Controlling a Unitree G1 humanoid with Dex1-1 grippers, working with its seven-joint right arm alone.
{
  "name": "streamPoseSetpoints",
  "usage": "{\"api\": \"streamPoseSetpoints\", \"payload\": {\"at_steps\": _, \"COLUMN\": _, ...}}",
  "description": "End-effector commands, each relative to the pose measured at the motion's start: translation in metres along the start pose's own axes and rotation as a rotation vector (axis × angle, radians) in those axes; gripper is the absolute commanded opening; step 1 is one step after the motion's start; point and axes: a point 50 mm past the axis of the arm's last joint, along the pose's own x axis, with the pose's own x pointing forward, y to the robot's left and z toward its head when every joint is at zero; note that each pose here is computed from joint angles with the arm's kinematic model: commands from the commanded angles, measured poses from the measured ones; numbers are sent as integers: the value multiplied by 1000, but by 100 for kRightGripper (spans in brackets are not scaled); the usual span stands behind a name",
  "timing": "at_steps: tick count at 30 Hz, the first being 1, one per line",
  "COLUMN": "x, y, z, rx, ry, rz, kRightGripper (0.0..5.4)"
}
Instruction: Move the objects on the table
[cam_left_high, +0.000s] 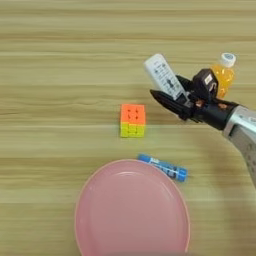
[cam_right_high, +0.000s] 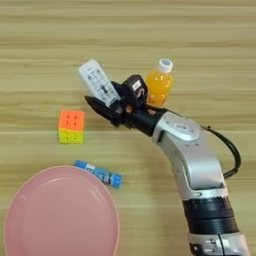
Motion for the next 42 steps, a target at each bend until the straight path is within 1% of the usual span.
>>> {"api": "streamPoseSetpoints", "payload": {"at_steps": 1, "x": -3, "y": 16, "z": 26, "rx": -119, "ry": -86, "rz": 135, "kRightGripper": 291}}
{"api": "streamPoseSetpoints", "payload": {"at_steps": 3, "x": -6, "y": 26, "z": 25, "rx": -113, "ry": -82, "rz": 216, "kRightGripper": 291}}
{"api": "streamPoseSetpoints", "payload": {"at_steps": 5, "x": -10, "y": 37, "z": 21, "rx": -90, "ry": -50, "rz": 302, "kRightGripper": 291}}
{"api": "streamPoseSetpoints", "payload": {"at_steps": 7, "x": -14, "y": 47, "z": 12, "rx": -84, "ry": 6, "rz": 383, "kRightGripper": 291}}
{"api": "streamPoseSetpoints", "payload": {"at_steps": 8, "x": -14, "y": 47, "z": 12, "rx": -84, "ry": 6, "rz": 383, "kRightGripper": 291}}
{"api": "streamPoseSetpoints", "payload": {"at_steps": 12, "x": -23, "y": 65, "z": -8, "rx": -94, "ry": 147, "rz": 528, "kRightGripper": 290}}
{"api": "streamPoseSetpoints", "payload": {"at_steps": 14, "x": -25, "y": 69, "z": -14, "rx": -106, "ry": 187, "rz": 561, "kRightGripper": 290}}
{"api": "streamPoseSetpoints", "payload": {"at_steps": 20, "x": -16, "y": 82, "z": -30, "rx": -152, "ry": 276, "rz": 614, "kRightGripper": 290}}
{"api": "streamPoseSetpoints", "payload": {"at_steps": 26, "x": 3, "y": 91, "z": -45, "rx": -181, "ry": 338, "rz": 641, "kRightGripper": 290}}
{"api": "streamPoseSetpoints", "payload": {"at_steps": 30, "x": 9, "y": 92, "z": -56, "rx": -169, "ry": 381, "rz": 642, "kRightGripper": 290}}
{"api": "streamPoseSetpoints", "payload": {"at_steps": 33, "x": 10, "y": 91, "z": -63, "rx": -166, "ry": 410, "rz": 636, "kRightGripper": 290}}
{"api": "streamPoseSetpoints", "payload": {"at_steps": 36, "x": 10, "y": 90, "z": -68, "rx": -145, "ry": 427, "rz": 634, "kRightGripper": 290}}
{"api": "streamPoseSetpoints", "payload": {"at_steps": 40, "x": 11, "y": 89, "z": -72, "rx": -135, "ry": 438, "rz": 629, "kRightGripper": 290}}
{"api": "streamPoseSetpoints", "payload": {"at_steps": 42, "x": 11, "y": 89, "z": -72, "rx": -136, "ry": 436, "rz": 625, "kRightGripper": 326}}
